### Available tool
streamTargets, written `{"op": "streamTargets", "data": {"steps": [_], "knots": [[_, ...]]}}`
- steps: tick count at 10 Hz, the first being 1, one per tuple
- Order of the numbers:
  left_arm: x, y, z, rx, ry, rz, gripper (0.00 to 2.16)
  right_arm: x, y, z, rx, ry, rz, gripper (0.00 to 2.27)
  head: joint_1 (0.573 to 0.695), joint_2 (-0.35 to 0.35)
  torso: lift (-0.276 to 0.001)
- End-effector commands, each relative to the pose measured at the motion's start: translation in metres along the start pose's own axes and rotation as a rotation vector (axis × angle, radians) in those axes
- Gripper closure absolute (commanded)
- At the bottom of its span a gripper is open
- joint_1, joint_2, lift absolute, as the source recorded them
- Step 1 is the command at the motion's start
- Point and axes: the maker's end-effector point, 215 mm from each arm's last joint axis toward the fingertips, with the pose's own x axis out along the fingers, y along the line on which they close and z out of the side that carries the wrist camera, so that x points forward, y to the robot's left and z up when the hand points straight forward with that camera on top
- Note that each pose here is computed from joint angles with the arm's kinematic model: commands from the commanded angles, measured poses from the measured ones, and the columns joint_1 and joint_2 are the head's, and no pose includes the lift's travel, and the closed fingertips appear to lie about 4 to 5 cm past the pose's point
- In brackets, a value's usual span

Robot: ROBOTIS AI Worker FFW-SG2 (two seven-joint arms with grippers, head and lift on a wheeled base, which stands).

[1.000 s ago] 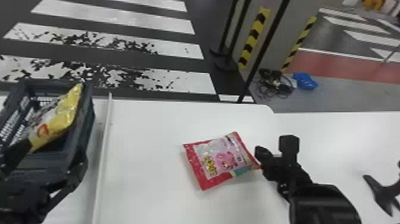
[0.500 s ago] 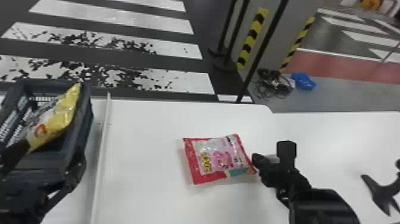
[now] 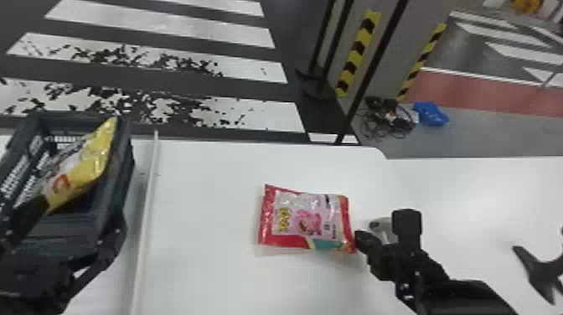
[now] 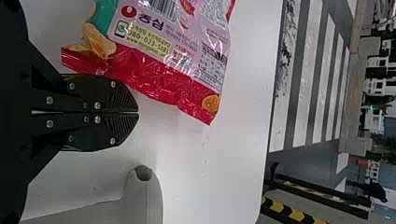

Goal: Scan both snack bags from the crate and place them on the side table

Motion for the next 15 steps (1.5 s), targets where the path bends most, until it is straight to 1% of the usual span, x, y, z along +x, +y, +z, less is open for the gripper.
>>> {"op": "streamTargets", "data": {"steps": [1, 6, 10, 12, 13, 14, 15], "knots": [[0.0, 0.0, -0.001, 0.0, -0.001, 0.0, 0.08, -0.011, 0.011, -0.005, 0.009, 0.019, 0.024, 2.26, 0.695, -0.28, -0.095], [0.0, -0.001, -0.001, -0.008, -0.007, 0.0, 0.08, -0.043, 0.054, -0.007, 0.031, 0.021, 0.153, 2.26, 0.695, -0.244, -0.095], [0.0, 0.0, -0.004, -0.011, -0.007, 0.001, 0.08, -0.064, 0.085, -0.02, 0.047, 0.076, 0.258, 2.26, 0.695, -0.21, -0.095], [0.0, 0.0, -0.004, -0.012, -0.007, 0.001, 0.08, -0.073, 0.102, -0.016, 0.063, 0.075, 0.319, 2.26, 0.695, -0.19, -0.095], [0.0, 0.0, -0.004, -0.012, -0.009, 0.001, 0.08, -0.076, 0.099, -0.011, 0.055, 0.071, 0.31, 2.26, 0.695, -0.178, -0.095], [0.0, 0.0, -0.004, -0.012, -0.009, 0.001, 0.08, -0.078, 0.082, -0.003, 0.027, 0.064, 0.257, 2.26, 0.695, -0.175, -0.095], [-0.001, 0.001, -0.004, -0.011, -0.009, 0.002, 0.08, -0.08, 0.069, 0.012, 0.035, 0.039, 0.233, 2.26, 0.695, -0.182, -0.095]]}}
